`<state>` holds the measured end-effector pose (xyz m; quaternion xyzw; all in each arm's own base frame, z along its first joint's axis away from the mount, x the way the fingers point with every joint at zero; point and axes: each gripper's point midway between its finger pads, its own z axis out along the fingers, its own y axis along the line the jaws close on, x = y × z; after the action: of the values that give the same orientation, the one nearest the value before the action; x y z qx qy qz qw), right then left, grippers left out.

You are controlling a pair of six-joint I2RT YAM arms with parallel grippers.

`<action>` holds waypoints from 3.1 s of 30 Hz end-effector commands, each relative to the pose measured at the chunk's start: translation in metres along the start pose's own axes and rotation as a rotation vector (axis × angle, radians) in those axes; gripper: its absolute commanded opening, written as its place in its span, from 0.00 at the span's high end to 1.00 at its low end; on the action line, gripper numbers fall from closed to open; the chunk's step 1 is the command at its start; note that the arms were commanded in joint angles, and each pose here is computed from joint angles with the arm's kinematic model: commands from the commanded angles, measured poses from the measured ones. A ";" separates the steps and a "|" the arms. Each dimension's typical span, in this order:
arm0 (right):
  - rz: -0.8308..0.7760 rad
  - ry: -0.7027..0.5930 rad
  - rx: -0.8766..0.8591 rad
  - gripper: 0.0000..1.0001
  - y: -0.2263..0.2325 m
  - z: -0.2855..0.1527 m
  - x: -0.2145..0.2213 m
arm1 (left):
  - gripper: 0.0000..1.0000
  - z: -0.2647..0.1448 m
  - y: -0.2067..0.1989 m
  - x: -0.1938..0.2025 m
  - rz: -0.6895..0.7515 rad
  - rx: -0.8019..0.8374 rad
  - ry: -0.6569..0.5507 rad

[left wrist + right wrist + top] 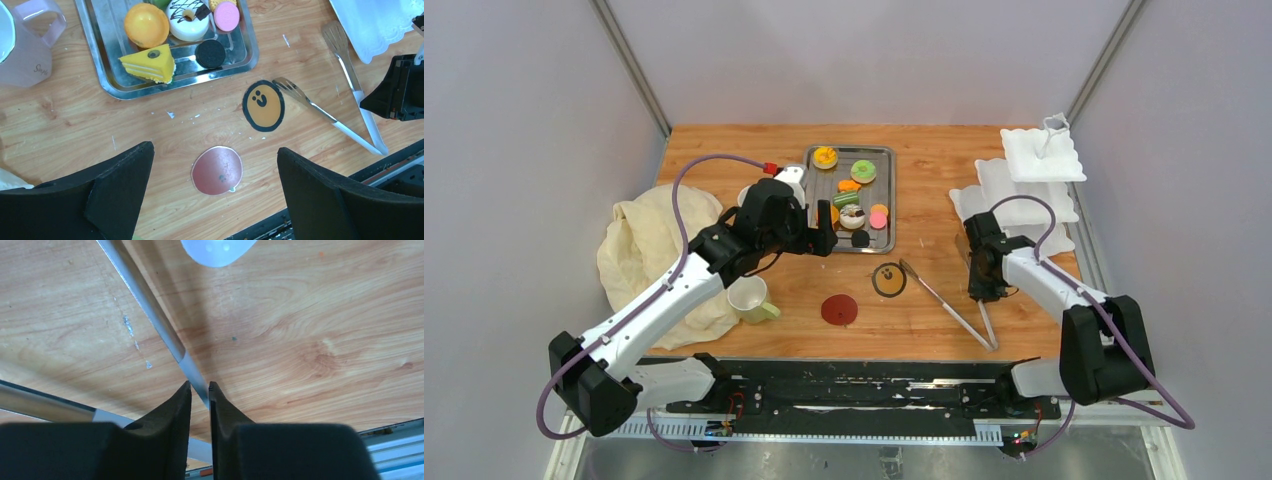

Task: Serve the afternoon tea

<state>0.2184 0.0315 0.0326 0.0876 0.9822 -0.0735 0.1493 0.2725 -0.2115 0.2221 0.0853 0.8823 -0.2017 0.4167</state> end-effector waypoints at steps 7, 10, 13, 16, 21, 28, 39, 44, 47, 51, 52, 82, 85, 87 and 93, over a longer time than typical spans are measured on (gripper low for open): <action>0.101 -0.020 -0.029 0.96 0.011 0.009 -0.010 | 0.02 0.008 -0.010 -0.003 -0.005 0.043 -0.001; 0.134 -0.036 -0.036 0.99 0.014 0.008 -0.016 | 0.02 0.008 -0.009 -0.002 0.000 0.037 0.001; 0.153 -0.053 -0.032 0.93 0.015 0.006 -0.024 | 0.02 0.008 -0.008 -0.001 0.003 0.033 0.002; 0.163 -0.069 -0.039 0.78 0.017 0.001 -0.031 | 0.02 0.007 -0.006 0.001 0.004 0.027 0.003; 0.175 -0.103 -0.076 0.61 0.020 -0.012 -0.037 | 0.02 0.007 -0.004 0.002 0.008 0.020 0.003; 0.147 -0.162 -0.200 0.50 0.030 -0.037 -0.037 | 0.02 0.008 -0.005 0.002 0.010 0.027 0.003; 0.007 -0.206 -0.342 0.12 0.046 -0.040 -0.008 | 0.02 0.008 -0.005 0.004 0.007 0.033 0.002; -0.112 -0.237 -0.320 0.12 0.051 -0.038 -0.001 | 0.02 0.009 -0.006 0.005 0.002 0.036 0.004; -0.085 -0.255 -0.329 0.12 0.055 -0.039 -0.003 | 0.02 0.009 -0.006 0.006 0.000 0.037 0.006; -0.096 -0.238 -0.345 0.12 0.059 -0.035 0.000 | 0.02 0.009 -0.006 0.006 0.001 0.037 0.006; -0.101 -0.232 -0.354 0.12 0.061 -0.034 0.001 | 0.02 0.009 -0.005 0.006 0.001 0.036 0.006; -0.176 -0.191 -0.378 0.11 0.070 -0.024 0.010 | 0.02 0.012 -0.011 0.007 -0.005 0.063 0.015; -0.195 -0.189 -0.389 0.11 0.074 -0.024 0.010 | 0.02 0.012 -0.012 0.007 -0.005 0.065 0.017; -0.213 -0.190 -0.381 0.11 0.075 -0.023 0.011 | 0.02 0.013 -0.012 0.007 -0.006 0.068 0.019; -0.231 -0.200 -0.311 0.11 0.074 -0.017 0.009 | 0.02 0.014 -0.015 0.006 -0.008 0.079 0.022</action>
<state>0.2150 0.1096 0.0382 -0.0491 0.9660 0.0821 0.2401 0.2696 -0.2228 0.2018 0.0984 0.8884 -0.2185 0.3916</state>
